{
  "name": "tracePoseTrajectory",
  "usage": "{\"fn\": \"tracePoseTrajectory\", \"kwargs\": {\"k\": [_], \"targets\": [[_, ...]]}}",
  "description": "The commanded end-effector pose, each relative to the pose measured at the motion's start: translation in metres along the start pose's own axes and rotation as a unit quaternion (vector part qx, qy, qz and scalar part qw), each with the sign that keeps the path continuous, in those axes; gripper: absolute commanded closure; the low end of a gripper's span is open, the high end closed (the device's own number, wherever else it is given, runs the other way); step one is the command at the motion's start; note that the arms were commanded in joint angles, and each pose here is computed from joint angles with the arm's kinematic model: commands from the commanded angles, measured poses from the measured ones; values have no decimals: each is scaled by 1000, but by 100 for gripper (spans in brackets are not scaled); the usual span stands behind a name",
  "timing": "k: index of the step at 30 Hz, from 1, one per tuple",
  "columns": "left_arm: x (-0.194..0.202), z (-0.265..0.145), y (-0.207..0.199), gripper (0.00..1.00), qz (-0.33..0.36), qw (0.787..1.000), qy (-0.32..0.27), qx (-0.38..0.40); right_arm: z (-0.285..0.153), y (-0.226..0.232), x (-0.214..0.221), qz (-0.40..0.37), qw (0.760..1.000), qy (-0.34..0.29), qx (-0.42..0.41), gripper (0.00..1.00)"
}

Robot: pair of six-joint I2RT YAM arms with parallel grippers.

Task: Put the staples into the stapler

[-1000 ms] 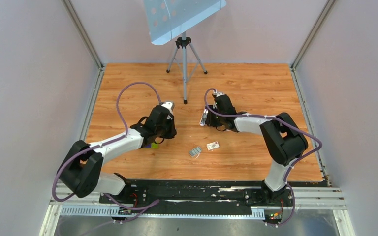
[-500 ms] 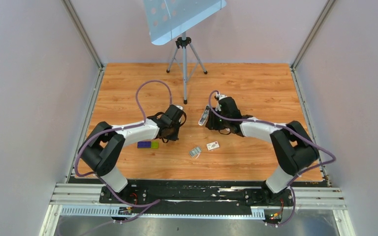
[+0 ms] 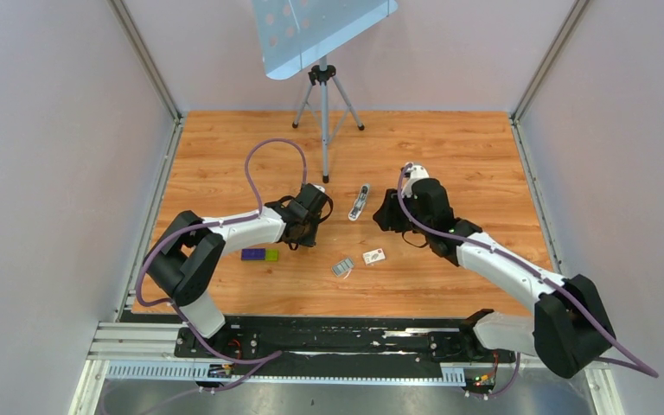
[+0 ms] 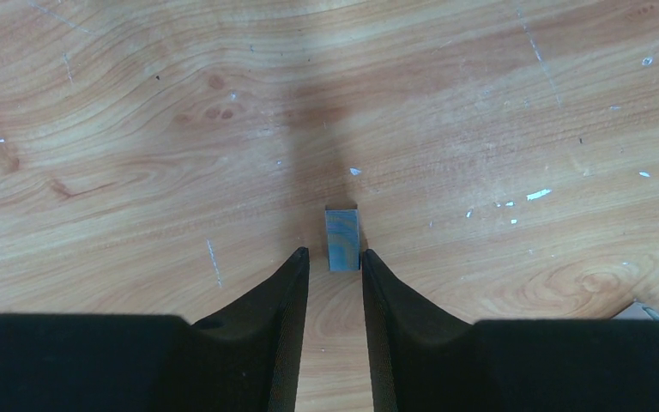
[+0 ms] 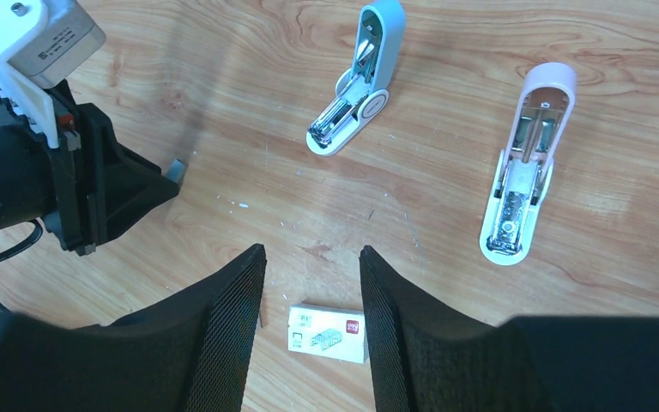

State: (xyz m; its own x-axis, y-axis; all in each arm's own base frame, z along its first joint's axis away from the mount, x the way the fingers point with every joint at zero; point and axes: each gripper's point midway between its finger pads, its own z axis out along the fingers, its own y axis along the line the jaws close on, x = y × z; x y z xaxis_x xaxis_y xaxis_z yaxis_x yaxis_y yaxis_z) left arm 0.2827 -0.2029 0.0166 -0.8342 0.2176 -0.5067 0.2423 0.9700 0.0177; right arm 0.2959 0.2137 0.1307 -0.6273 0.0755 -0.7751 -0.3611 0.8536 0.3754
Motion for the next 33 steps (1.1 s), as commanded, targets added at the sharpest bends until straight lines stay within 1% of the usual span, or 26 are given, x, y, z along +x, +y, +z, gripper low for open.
{"fn": "tracePoseTrajectory", "kwargs": {"k": [1, 9, 15, 17, 19, 21, 22, 25, 26, 27, 28, 29, 33], "targets": [[12, 8, 2, 68, 8, 1000, 18, -15, -11, -8, 9, -6, 1000, 5, 17, 51], [4, 10, -1, 71, -1, 1000, 5, -13, -20, -9, 9, -8, 1000, -6, 19, 51], [4, 12, -3, 79, -7, 1000, 6, -9, -24, -9, 10, -7, 1000, -4, 17, 51], [5, 12, -4, 81, -7, 1000, 9, -7, -26, -8, 10, -6, 1000, -6, 14, 49], [5, 11, -5, 83, -7, 1000, 9, -4, -29, -6, 9, -5, 1000, -10, 11, 43], [2, 10, -7, 84, -5, 1000, 8, -1, -32, -9, 17, -2, 1000, 5, 16, 32], [1, 9, -7, 85, -5, 1000, 7, 1, -34, -9, 18, -1, 1000, 6, 17, 28], [-10, 4, -12, 85, 0, 1000, 1, 8, -39, -12, 21, 2, 1000, 6, 24, 24], [-13, 1, -13, 85, 3, 1000, -1, 9, -42, -14, 22, 3, 1000, 5, 28, 20], [-18, -1, -16, 85, 4, 1000, -4, 12, -44, -15, 22, 4, 999, 4, 33, 13], [-22, -4, -19, 85, 9, 1000, -6, 15, -46, -17, 24, 6, 999, 6, 38, 4], [-26, -7, -21, 85, 11, 1000, -10, 17, -49, -19, 26, 8, 999, 7, 43, 0], [-45, -16, -32, 85, 17, 999, -24, 27, -58, -27, 32, 14, 998, 8, 62, 0]]}}
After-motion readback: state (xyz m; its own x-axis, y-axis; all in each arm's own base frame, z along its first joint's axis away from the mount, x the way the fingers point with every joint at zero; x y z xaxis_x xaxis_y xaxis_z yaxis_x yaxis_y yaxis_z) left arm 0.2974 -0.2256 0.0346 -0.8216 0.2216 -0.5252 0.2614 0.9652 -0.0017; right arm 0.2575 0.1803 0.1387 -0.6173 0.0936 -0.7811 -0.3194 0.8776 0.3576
